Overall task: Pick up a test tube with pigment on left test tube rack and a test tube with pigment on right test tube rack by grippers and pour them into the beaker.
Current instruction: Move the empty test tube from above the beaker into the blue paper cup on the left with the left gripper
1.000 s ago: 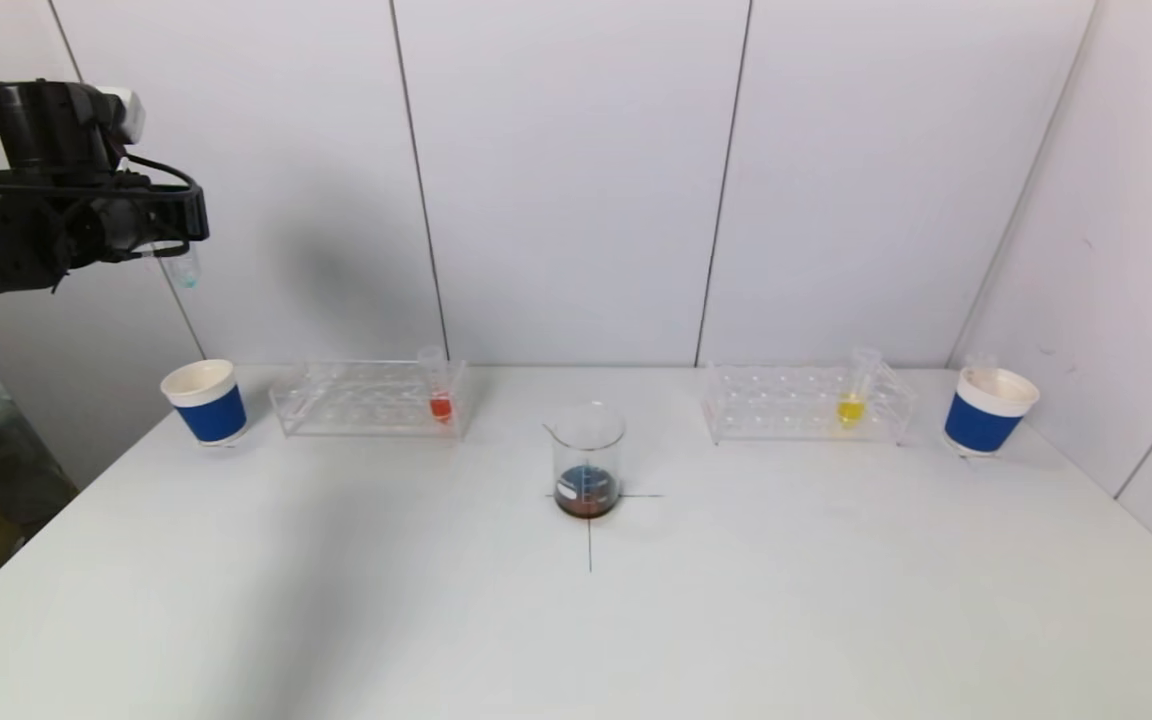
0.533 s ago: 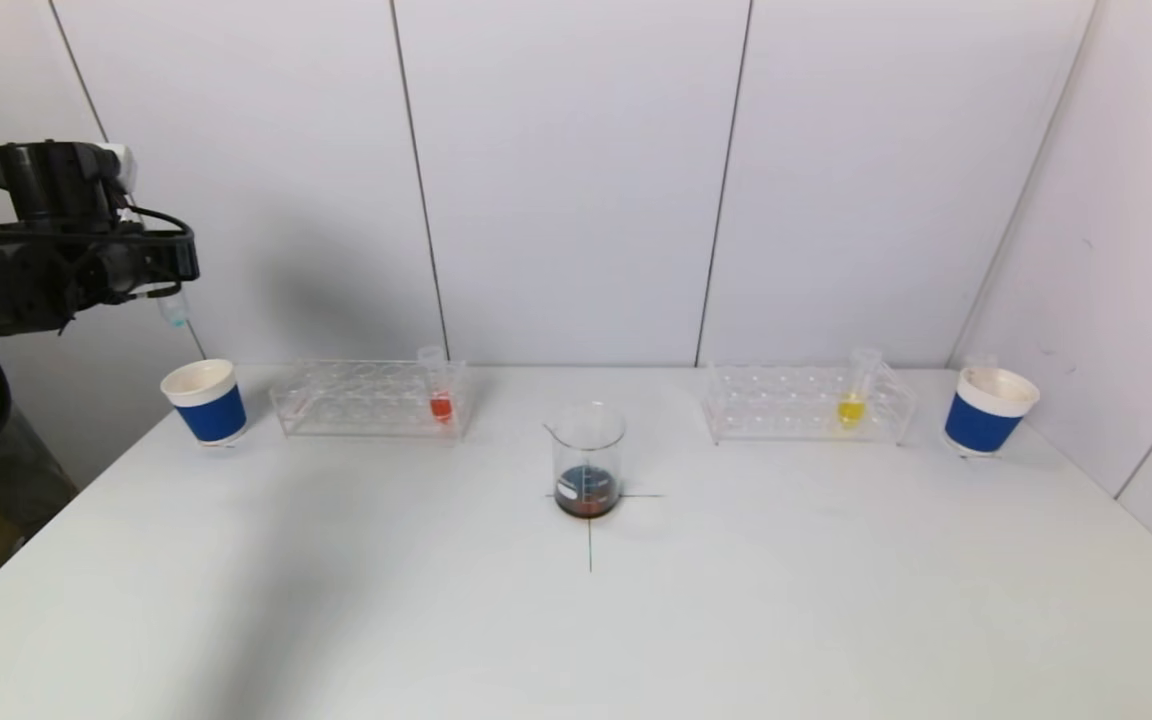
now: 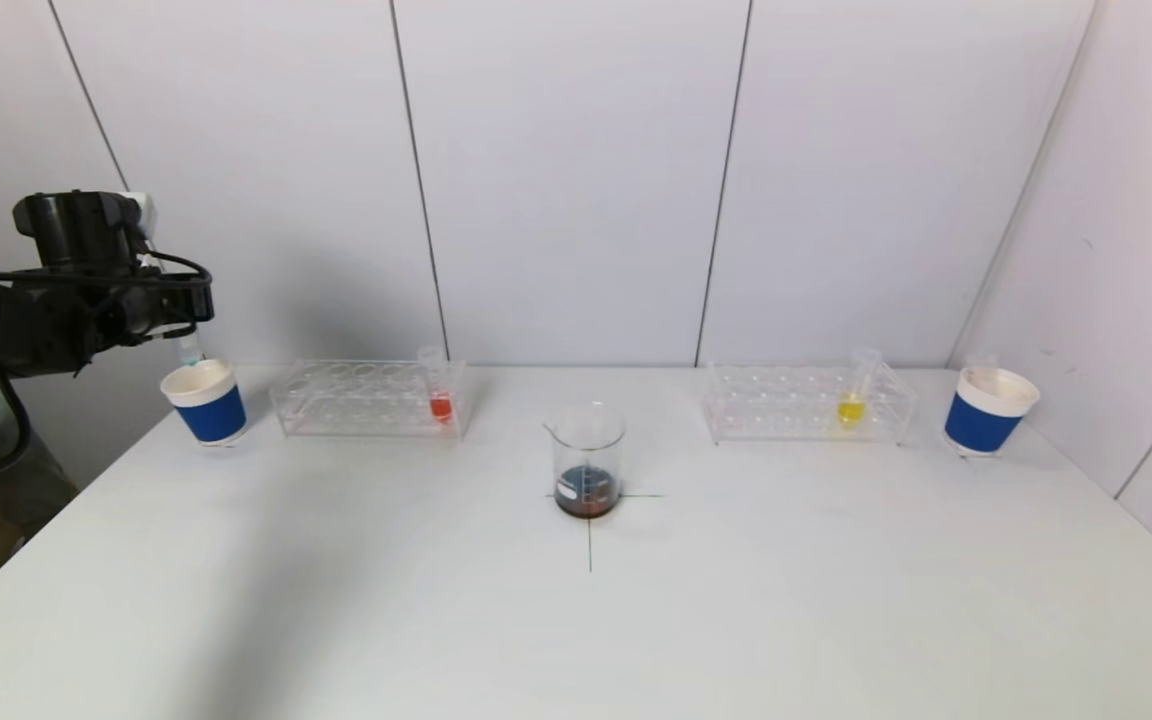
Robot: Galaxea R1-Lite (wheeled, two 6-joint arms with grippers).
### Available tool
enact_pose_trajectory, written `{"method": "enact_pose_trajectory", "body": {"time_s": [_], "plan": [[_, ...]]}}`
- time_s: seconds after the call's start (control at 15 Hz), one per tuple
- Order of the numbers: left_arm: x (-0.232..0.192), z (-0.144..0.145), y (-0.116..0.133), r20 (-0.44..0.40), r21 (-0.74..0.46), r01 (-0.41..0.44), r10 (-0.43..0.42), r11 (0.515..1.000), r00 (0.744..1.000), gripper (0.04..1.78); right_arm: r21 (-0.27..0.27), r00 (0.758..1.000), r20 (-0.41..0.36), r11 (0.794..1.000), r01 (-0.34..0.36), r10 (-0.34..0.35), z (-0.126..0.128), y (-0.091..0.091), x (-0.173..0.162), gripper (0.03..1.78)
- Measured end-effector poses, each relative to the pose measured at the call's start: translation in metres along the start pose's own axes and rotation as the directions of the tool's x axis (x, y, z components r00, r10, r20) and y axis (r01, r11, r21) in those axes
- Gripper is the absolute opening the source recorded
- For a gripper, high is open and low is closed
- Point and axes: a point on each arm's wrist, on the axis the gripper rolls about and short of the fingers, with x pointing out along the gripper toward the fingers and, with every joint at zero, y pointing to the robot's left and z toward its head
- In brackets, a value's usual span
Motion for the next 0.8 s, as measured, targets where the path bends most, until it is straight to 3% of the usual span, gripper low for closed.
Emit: {"method": "enact_pose_trajectory", "body": {"time_s": [0.8], "plan": [[-0.002,-0.032,0.003,-0.065,-0.036,-0.001,-0.002,0.999,0.998,0.42,0.0,1.0,0.0,1.0,0.0,0.0,0.0,0.0,0.0,1.77]]}}
